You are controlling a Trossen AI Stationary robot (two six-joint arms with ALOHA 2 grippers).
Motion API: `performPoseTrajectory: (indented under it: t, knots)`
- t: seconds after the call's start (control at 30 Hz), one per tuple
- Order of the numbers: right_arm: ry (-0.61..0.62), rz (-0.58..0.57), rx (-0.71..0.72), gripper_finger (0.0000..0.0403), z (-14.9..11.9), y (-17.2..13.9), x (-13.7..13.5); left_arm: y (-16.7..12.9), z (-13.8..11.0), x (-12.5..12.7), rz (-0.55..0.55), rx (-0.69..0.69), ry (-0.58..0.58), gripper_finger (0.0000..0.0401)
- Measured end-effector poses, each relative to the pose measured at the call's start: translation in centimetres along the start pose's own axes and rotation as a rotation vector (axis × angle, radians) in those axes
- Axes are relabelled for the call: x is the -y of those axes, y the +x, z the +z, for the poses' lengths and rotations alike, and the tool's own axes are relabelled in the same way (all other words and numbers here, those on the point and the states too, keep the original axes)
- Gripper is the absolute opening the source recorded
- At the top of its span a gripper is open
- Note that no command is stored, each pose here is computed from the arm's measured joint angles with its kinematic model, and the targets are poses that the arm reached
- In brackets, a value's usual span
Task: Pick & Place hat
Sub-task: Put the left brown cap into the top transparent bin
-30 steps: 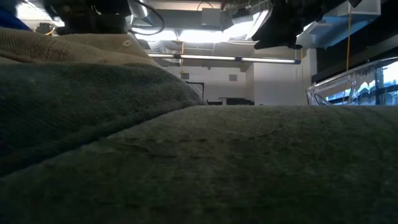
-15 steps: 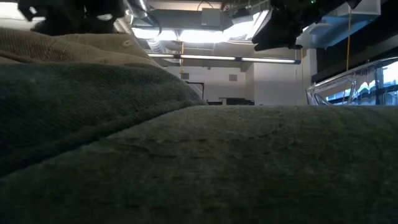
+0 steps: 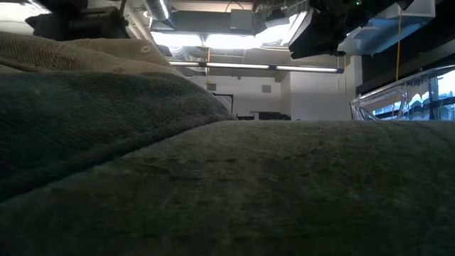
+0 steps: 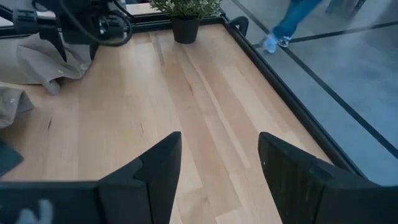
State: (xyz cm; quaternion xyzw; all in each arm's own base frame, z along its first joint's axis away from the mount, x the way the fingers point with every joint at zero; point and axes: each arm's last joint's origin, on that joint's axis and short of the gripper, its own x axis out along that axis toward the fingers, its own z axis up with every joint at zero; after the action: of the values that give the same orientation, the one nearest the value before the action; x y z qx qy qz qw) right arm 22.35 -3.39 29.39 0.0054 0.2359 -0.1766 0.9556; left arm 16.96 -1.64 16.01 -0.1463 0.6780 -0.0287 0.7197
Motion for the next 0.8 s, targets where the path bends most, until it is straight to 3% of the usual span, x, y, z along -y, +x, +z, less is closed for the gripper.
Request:
performPoseTrajectory:
  t: [0.23, 0.47, 0.8]
  knots:
    - [0.000, -0.001, -0.001, 0.0214, 0.0, 0.0, 0.0, 1.2, 0.8, 0.0, 0.138, 0.020, -0.097, 0.0229]
    - [-0.025, -0.002, -0.004, 0.0214, 0.0, 0.0, 0.0, 2.5, 1.2, 0.2, 0.090, -0.054, -0.145, 0.0191]
    - [-0.026, -0.037, -0.006, 0.0214, -0.1, 0.0, 0.1, 3.6, 1.3, 0.3, 0.152, -0.108, -0.132, 0.0152]
